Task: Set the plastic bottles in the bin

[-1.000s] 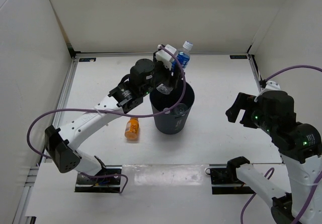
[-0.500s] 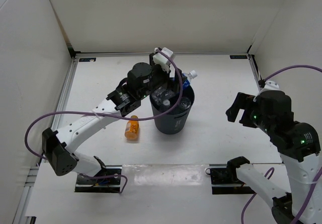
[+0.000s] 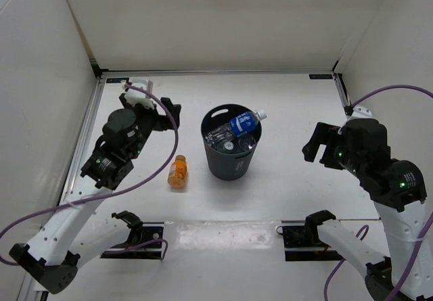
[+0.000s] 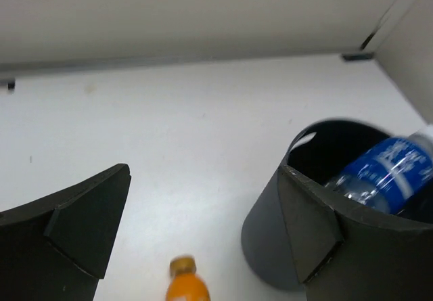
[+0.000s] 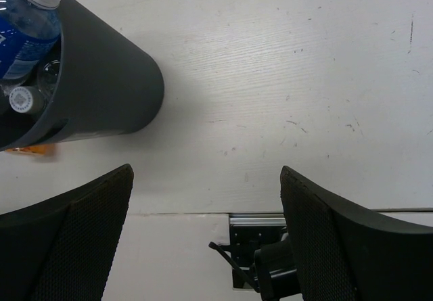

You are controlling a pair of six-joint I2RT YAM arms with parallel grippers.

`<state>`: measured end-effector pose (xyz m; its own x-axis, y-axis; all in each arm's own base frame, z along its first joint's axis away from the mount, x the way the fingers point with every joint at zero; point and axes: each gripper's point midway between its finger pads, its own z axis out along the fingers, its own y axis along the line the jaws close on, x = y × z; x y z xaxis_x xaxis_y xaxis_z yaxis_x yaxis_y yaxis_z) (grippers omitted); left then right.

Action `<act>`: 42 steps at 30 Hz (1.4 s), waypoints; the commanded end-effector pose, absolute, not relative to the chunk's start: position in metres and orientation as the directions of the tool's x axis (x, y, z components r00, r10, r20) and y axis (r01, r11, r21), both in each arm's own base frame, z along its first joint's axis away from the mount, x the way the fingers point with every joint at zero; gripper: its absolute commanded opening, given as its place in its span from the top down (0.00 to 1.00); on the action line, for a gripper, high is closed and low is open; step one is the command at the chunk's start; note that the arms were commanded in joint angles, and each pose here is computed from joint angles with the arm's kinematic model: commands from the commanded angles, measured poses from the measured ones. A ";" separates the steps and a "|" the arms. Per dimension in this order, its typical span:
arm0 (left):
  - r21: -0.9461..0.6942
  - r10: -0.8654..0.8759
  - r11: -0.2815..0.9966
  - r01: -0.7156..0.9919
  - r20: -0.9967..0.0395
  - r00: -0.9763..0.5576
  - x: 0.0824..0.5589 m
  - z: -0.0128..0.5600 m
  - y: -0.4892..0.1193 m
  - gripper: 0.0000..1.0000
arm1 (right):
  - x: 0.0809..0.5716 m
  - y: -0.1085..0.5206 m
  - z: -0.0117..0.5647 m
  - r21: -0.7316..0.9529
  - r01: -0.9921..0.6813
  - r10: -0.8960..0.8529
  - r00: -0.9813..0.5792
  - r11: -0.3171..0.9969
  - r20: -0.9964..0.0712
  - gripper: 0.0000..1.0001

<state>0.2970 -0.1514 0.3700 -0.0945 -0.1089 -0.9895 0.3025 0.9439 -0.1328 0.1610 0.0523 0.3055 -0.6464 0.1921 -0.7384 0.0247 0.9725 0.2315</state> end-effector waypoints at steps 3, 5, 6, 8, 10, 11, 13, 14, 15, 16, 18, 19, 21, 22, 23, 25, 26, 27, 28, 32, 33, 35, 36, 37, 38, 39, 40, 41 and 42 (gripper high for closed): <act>-0.215 -0.102 0.957 0.197 -0.880 -0.465 0.278 0.245 -0.142 0.00 | 0.171 0.056 0.309 0.233 0.017 0.190 -0.637 0.972 -0.747 0.10; -0.233 -0.096 0.955 0.181 -0.826 -0.556 0.272 0.208 -0.145 0.00 | 0.172 0.055 0.308 0.231 0.024 0.193 -0.639 0.973 -0.745 0.10; -0.261 -0.127 0.954 0.147 -0.796 -0.592 0.272 0.195 -0.146 0.00 | 0.172 0.055 0.309 0.235 0.022 0.194 -0.640 0.972 -0.744 0.10; -0.285 -0.121 0.948 0.141 -0.732 -0.670 0.265 0.166 -0.151 0.00 | 0.171 0.053 0.308 0.238 0.036 0.205 -0.641 0.971 -0.739 0.10; -0.291 -0.114 0.949 0.121 -0.676 -0.728 0.260 0.148 -0.154 0.00 | 0.171 0.051 0.309 0.242 0.048 0.216 -0.640 0.969 -0.738 0.10; -0.287 -0.113 0.952 0.105 -0.650 -0.751 0.258 0.137 -0.154 0.00 | 0.170 0.051 0.308 0.242 0.052 0.218 -0.641 0.969 -0.736 0.10; -0.300 -0.111 0.949 0.097 -0.607 -0.787 0.252 0.125 -0.157 0.00 | 0.170 0.049 0.310 0.248 0.063 0.231 -0.636 0.967 -0.736 0.10; -0.294 -0.110 0.952 0.084 -0.586 -0.802 0.249 0.116 -0.156 0.00 | 0.170 0.048 0.309 0.247 0.067 0.232 -0.636 0.967 -0.736 0.10; -0.293 -0.109 0.953 0.077 -0.569 -0.815 0.248 0.109 -0.157 0.00 | 0.170 0.047 0.310 0.251 0.078 0.243 -0.631 0.965 -0.736 0.10; -0.293 -0.111 0.954 0.070 -0.559 -0.822 0.246 0.106 -0.156 0.00 | 0.169 0.046 0.310 0.254 0.081 0.247 -0.631 0.964 -0.735 0.10; -0.287 -0.091 0.955 0.071 -0.515 -0.853 0.241 0.091 -0.158 0.00 | 0.170 0.045 0.311 0.256 0.088 0.253 -0.629 0.963 -0.735 0.10; -0.284 -0.085 0.956 0.069 -0.497 -0.863 0.239 0.086 -0.159 0.00 | 0.169 0.045 0.309 0.251 0.089 0.249 -0.633 0.964 -0.733 0.10; -0.272 -0.073 0.961 0.050 -0.424 -0.903 0.230 0.069 -0.159 0.00 | 0.170 0.045 0.310 0.250 0.082 0.244 -0.631 0.965 -0.737 0.10; -0.269 -0.080 0.963 0.036 -0.408 -0.910 0.228 0.066 -0.158 0.00 | 0.170 0.045 0.310 0.246 0.082 0.242 -0.631 0.966 -0.737 0.10; -0.253 -0.082 0.967 0.021 -0.389 -0.917 0.226 0.060 -0.156 0.00 | 0.170 0.044 0.311 0.246 0.087 0.245 -0.629 0.965 -0.738 0.10; -0.240 -0.089 0.971 0.004 -0.376 -0.922 0.224 0.053 -0.153 0.00 | 0.170 0.043 0.310 0.244 0.092 0.246 -0.631 0.966 -0.736 0.10; -0.237 -0.085 0.972 0.006 -0.371 -0.925 0.224 0.051 -0.153 0.00 | 0.171 0.043 0.309 0.242 0.095 0.246 -0.631 0.966 -0.736 0.10; -0.234 -0.081 0.972 0.008 -0.368 -0.926 0.224 0.049 -0.154 0.00 | 0.170 0.044 0.309 0.246 0.089 0.246 -0.633 0.965 -0.734 0.10; -0.229 -0.079 0.973 0.006 -0.360 -0.930 0.224 0.046 -0.153 0.00 | 0.171 0.045 0.307 0.244 0.089 0.243 -0.638 0.966 -0.731 0.10; -0.223 -0.080 0.975 0.000 -0.349 -0.934 0.225 0.036 -0.154 0.04 | 0.170 0.044 0.307 0.242 0.088 0.241 -0.636 0.966 -0.733 0.10; -0.227 -0.087 0.974 -0.005 -0.351 -0.932 0.226 0.035 -0.154 0.05 | 0.171 0.044 0.308 0.241 0.088 0.241 -0.634 0.967 -0.735 0.10; -0.233 -0.086 0.972 -0.001 -0.354 -0.931 0.227 0.034 -0.156 0.11 | 0.170 0.044 0.308 0.241 0.086 0.239 -0.635 0.967 -0.734 0.10; -0.238 -0.084 0.971 0.004 -0.361 -0.929 0.228 0.034 -0.157 0.19 | 0.170 0.045 0.308 0.240 0.084 0.238 -0.636 0.967 -0.734 0.10; -0.245 -0.083 0.970 0.009 -0.363 -0.928 0.228 0.035 -0.158 0.24 | 0.169 0.044 0.308 0.236 0.083 0.234 -0.637 0.968 -0.735 0.10; -0.261 -0.085 0.965 0.018 -0.377 -0.922 0.231 0.038 -0.161 0.29 | 0.170 0.045 0.307 0.236 0.081 0.232 -0.640 0.968 -0.733 0.10; -0.262 -0.076 0.965 0.031 -0.387 -0.919 0.233 0.039 -0.161 0.39 | 0.170 0.044 0.308 0.233 0.083 0.232 -0.636 0.969 -0.736 0.10; -0.274 -0.078 0.961 0.037 -0.395 -0.915 0.235 0.043 -0.164 0.42 | 0.169 0.044 0.307 0.232 0.083 0.231 -0.640 0.969 -0.733 0.10; -0.274 -0.074 0.961 0.042 -0.398 -0.914 0.235 0.045 -0.164 0.44 | 0.169 0.044 0.307 0.235 0.087 0.235 -0.639 0.968 -0.732 0.10; -0.278 -0.062 0.958 0.065 -0.423 -0.904 0.239 0.055 -0.166 0.44 | 0.169 0.044 0.309 0.236 0.085 0.236 -0.634 0.968 -0.737 0.10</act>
<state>0.2250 -0.1560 0.0319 -0.9342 -0.0640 -0.3509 0.0184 0.9738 -0.2266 0.1682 0.0447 0.3010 -0.6562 0.2370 -0.7164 0.0931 0.9676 0.2347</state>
